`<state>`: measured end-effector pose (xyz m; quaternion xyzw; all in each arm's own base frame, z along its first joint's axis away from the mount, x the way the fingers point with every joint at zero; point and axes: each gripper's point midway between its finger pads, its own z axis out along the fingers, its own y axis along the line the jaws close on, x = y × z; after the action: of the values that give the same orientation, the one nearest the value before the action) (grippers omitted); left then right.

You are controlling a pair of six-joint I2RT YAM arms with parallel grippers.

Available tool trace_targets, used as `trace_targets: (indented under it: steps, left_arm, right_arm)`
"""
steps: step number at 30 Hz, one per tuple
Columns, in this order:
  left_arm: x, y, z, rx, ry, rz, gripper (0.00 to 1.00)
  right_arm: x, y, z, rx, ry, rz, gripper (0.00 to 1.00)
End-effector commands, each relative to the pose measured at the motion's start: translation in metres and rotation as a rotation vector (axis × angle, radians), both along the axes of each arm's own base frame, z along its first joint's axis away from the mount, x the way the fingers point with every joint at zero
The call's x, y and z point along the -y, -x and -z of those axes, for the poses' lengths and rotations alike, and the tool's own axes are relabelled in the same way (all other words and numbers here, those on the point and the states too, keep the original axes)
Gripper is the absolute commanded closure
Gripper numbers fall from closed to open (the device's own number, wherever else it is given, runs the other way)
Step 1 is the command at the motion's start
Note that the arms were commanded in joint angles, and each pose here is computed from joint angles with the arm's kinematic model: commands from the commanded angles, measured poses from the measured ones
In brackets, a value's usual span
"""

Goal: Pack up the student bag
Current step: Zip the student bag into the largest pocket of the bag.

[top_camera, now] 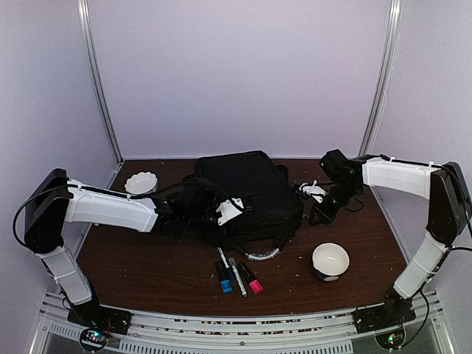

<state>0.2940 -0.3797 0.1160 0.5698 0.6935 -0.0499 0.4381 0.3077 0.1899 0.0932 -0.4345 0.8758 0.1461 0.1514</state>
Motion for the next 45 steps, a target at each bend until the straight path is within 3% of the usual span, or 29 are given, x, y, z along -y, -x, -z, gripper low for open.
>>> trace_targets:
  steps: [1, 10, 16, 20, 24, 31, 45]
  left_arm:
    - [0.019, 0.016, -0.047, 0.096, 0.136, 0.073, 0.4]
    - [0.101, 0.04, -0.06, 0.094, 0.234, 0.217, 0.35]
    - [0.12, 0.051, -0.046, 0.023, 0.247, 0.301, 0.35]
    - [0.123, 0.043, -0.027, 0.006, 0.224, 0.258, 0.36]
    - [0.122, 0.029, -0.017, 0.039, 0.206, 0.189, 0.54]
    - [0.115, 0.011, -0.019, 0.114, 0.157, 0.116, 1.0]
    - [0.092, 0.021, -0.035, 0.142, 0.172, 0.113, 1.0]
  right_arm:
    - [-0.02, 0.029, -0.016, -0.012, -0.048, -0.066, 1.0]
    - [-0.057, 0.049, -0.031, -0.016, -0.124, -0.141, 1.0]
    - [-0.061, 0.05, -0.038, -0.018, -0.147, -0.138, 1.0]
    - [-0.066, 0.049, -0.042, -0.02, -0.175, -0.134, 1.0]
    - [-0.067, 0.047, -0.042, -0.019, -0.177, -0.133, 1.0]
    - [-0.055, 0.044, -0.03, -0.032, -0.131, -0.128, 1.0]
    - [-0.01, -0.03, -0.005, -0.01, -0.044, 0.129, 1.0]
